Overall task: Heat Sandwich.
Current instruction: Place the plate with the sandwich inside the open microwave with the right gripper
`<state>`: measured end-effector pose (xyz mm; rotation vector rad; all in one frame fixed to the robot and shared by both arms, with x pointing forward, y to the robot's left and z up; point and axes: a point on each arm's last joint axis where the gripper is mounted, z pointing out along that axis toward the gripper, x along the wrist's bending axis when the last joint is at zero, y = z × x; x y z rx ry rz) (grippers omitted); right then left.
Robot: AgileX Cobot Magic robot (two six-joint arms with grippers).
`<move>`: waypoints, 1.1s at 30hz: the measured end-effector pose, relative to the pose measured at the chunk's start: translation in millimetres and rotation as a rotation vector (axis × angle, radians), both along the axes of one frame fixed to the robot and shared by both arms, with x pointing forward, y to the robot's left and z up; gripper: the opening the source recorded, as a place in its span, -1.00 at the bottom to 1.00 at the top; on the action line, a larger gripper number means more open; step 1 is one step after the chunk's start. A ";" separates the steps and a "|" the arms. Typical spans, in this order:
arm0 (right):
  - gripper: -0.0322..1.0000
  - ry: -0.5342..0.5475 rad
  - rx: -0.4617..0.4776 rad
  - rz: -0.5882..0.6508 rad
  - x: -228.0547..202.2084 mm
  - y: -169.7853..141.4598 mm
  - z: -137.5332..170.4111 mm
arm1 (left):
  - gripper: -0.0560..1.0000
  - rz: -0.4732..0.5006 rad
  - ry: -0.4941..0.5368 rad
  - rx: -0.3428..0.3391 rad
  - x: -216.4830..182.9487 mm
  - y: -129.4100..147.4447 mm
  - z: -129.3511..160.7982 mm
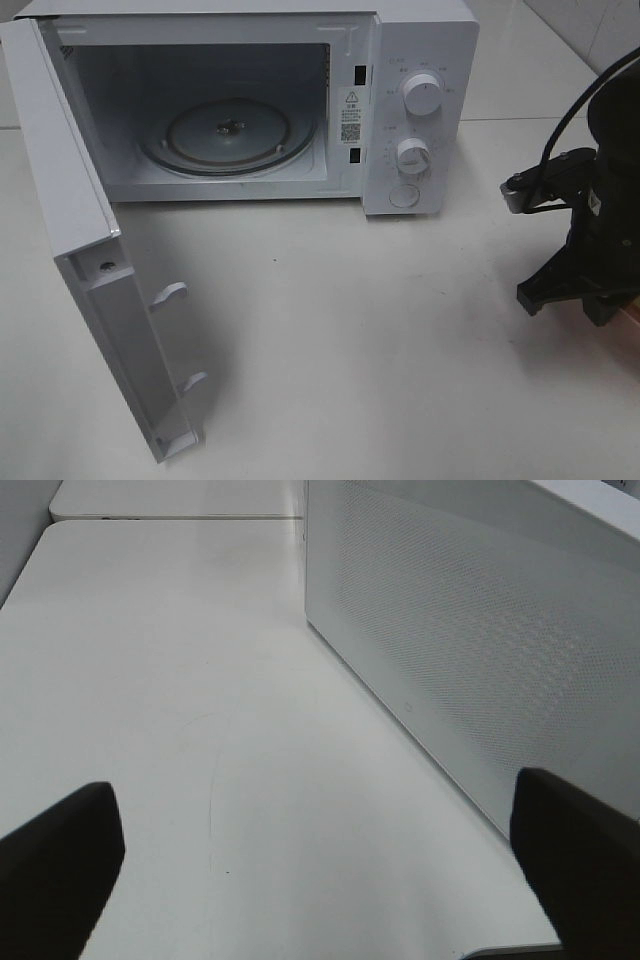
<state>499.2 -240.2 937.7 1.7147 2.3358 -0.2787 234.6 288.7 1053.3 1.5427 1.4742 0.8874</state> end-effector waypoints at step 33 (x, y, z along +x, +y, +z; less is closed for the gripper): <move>-0.84 -0.109 -0.097 0.373 -71.9 66.6 65.7 | 0.99 0.000 0.000 0.000 0.0 0.0 0.0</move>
